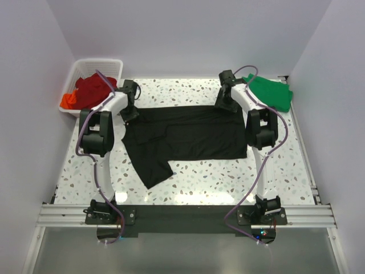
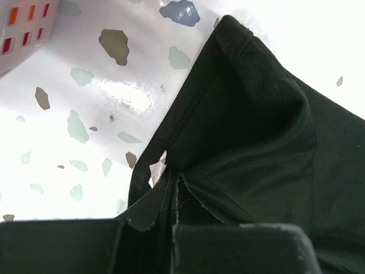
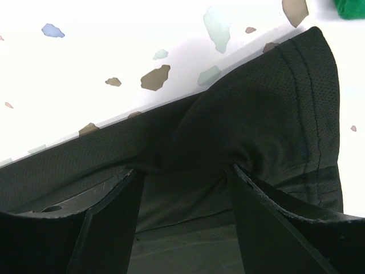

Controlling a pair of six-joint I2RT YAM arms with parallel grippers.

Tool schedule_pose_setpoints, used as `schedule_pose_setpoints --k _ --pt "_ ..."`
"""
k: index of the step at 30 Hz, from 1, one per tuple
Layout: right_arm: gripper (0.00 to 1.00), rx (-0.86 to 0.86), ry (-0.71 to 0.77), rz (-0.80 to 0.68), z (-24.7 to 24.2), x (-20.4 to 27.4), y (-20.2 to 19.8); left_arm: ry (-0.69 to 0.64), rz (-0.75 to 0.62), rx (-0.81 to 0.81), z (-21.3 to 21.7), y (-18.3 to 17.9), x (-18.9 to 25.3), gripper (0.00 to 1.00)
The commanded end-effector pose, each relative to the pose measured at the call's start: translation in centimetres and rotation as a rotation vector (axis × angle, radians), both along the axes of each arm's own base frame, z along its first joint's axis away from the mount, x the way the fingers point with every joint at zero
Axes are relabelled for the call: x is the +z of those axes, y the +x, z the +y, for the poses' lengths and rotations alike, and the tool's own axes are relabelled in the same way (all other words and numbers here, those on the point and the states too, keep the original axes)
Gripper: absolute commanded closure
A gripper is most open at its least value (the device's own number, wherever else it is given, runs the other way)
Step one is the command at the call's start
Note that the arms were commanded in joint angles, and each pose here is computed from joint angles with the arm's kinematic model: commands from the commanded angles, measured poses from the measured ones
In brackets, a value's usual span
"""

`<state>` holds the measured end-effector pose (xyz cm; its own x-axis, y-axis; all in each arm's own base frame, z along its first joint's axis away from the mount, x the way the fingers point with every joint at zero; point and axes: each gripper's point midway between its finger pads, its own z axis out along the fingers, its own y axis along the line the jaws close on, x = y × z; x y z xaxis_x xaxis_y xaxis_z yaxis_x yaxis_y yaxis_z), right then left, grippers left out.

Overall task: Fold and stack the t-shirts
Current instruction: Fold the tshirt

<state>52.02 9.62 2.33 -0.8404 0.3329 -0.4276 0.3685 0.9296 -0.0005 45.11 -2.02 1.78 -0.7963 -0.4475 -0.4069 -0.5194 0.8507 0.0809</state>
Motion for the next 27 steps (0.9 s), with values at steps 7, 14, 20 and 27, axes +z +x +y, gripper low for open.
schedule_pose_setpoints --k 7,14,20,27 --pt "0.37 -0.019 -0.042 0.031 -1.7 0.8 -2.0 -0.014 -0.072 -0.021 0.8 -0.3 3.9 1.0" --pt "0.36 0.037 -0.04 -0.047 0.5 4.5 -2.0 -0.082 -0.221 -0.074 -0.7 2.3 8.0 1.0" --pt "0.35 0.083 -0.036 -0.108 2.5 6.7 -0.8 -0.128 -0.22 -0.137 -2.2 5.0 7.2 1.0" --pt "0.34 0.152 -0.013 -0.159 5.3 8.3 0.6 -0.167 -0.208 -0.175 -3.4 6.6 5.3 0.86"
